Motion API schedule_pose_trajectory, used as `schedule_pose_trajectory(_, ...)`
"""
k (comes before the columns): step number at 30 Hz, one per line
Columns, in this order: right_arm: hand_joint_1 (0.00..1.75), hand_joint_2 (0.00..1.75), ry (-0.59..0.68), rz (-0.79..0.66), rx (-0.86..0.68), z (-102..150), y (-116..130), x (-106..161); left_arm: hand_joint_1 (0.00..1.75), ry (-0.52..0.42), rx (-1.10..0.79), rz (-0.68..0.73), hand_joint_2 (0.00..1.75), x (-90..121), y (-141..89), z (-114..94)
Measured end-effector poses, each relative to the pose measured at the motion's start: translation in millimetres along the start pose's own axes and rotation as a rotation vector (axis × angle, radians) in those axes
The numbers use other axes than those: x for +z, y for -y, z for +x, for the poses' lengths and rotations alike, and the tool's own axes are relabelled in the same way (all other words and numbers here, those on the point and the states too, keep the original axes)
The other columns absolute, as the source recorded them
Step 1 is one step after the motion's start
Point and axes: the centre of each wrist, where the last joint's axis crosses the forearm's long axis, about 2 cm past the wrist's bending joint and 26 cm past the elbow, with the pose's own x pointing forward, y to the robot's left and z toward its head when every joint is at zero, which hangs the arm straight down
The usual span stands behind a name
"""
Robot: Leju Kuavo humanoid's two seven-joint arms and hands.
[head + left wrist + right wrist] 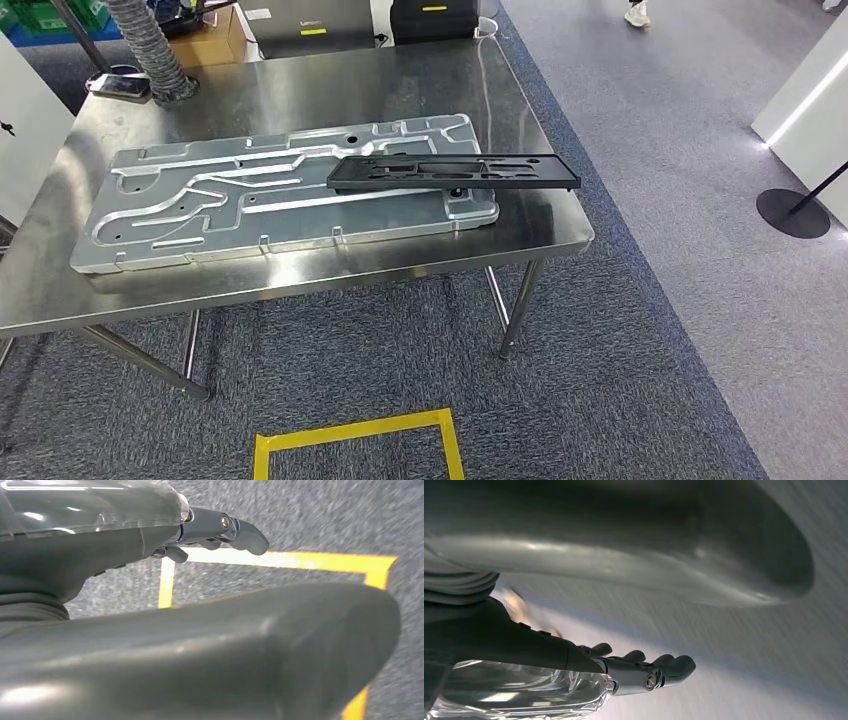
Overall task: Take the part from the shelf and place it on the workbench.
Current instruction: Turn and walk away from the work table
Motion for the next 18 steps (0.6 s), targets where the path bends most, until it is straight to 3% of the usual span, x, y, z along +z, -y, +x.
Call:
schedule_pose_trajectory(5,0.00,0.00,-0.150,0.257,-0.084,3,-24,12,0.00,0.002,-0.023,-0.055,0.00,-1,8,4)
schedule_pose_trajectory(18,0.00,0.00,-0.040,0.412,-0.036,18,-42,21,0.00,-0.016,0.049,-0.043,0.00,0,7,0)
